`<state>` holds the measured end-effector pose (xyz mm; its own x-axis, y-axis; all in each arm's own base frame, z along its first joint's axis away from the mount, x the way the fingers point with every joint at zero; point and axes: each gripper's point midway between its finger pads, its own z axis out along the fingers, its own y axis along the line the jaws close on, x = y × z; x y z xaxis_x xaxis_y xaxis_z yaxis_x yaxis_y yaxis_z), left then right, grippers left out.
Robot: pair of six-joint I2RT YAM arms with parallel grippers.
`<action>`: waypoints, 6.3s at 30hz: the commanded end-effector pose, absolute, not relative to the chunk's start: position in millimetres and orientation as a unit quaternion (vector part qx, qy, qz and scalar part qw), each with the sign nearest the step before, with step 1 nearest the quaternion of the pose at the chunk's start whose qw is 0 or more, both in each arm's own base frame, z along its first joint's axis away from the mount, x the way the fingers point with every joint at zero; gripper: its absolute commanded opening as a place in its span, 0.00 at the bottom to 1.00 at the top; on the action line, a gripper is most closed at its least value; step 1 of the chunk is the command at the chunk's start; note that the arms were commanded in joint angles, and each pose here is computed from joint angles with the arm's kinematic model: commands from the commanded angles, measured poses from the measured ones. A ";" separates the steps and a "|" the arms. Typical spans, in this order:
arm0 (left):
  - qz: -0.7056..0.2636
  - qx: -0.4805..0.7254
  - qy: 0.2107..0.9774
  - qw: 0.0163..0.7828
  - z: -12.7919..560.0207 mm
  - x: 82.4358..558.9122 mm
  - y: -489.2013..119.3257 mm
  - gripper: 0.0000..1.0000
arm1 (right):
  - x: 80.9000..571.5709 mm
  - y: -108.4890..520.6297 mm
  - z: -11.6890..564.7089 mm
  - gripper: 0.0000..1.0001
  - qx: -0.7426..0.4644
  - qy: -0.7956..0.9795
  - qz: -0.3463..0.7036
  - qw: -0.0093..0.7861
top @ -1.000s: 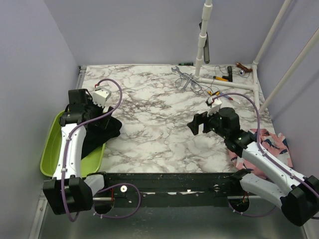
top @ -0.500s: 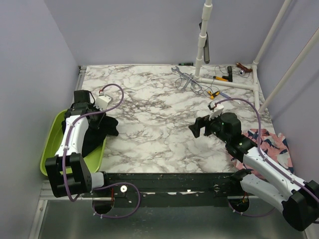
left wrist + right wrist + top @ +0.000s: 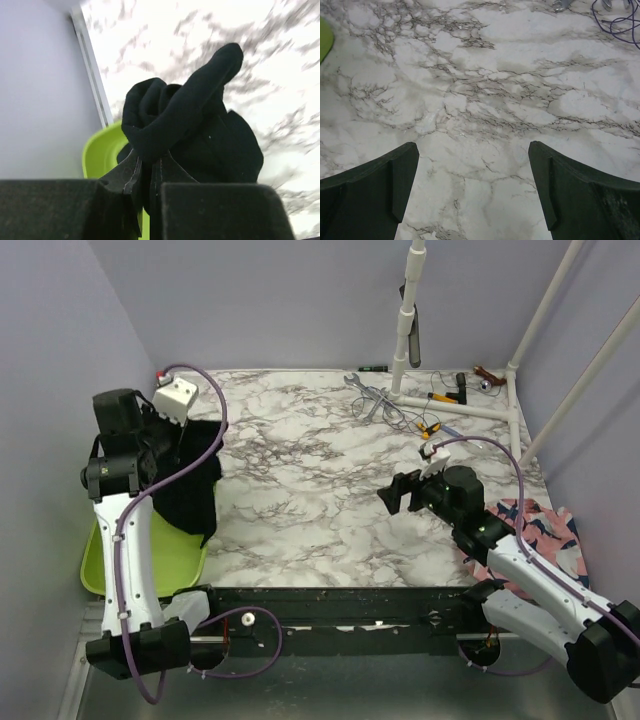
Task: Fold and stack the mixed laundry pile
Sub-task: Pick up the T-shirt and place it in the bin, then place the T-shirt at the center of the board, then flatten out the T-shirt at the center of the board.
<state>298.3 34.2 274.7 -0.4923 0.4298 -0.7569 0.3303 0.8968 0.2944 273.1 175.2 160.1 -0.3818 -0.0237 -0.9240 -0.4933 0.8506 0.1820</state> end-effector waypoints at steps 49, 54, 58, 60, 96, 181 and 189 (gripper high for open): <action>-0.215 0.658 0.674 0.258 109.1 224.4 -258.5 0.97 | 173.2 258.6 69.3 0.87 -0.225 0.858 0.333 0.321; -0.189 0.658 0.697 0.213 84.6 244.3 -271.3 0.83 | 169.3 249.9 73.9 0.87 -0.213 0.857 0.333 0.331; -0.190 0.662 0.700 0.190 68.7 245.0 -272.8 0.74 | 166.2 247.4 74.0 0.87 -0.207 0.856 0.338 0.333; -0.196 0.661 0.701 0.181 64.3 243.9 -274.8 0.57 | 165.5 247.6 73.8 0.87 -0.207 0.856 0.339 0.331; -0.197 0.576 0.703 0.369 227.6 285.9 -311.3 0.00 | 189.5 230.0 107.5 0.90 -0.168 0.857 0.289 0.392; -0.191 0.277 0.866 0.370 157.9 344.4 -36.8 0.68 | 489.2 166.2 116.3 0.67 -0.125 0.928 0.000 0.352; -0.096 0.504 0.792 0.331 118.9 266.1 -61.8 0.68 | 429.6 162.1 155.7 0.82 -0.104 0.904 0.056 0.411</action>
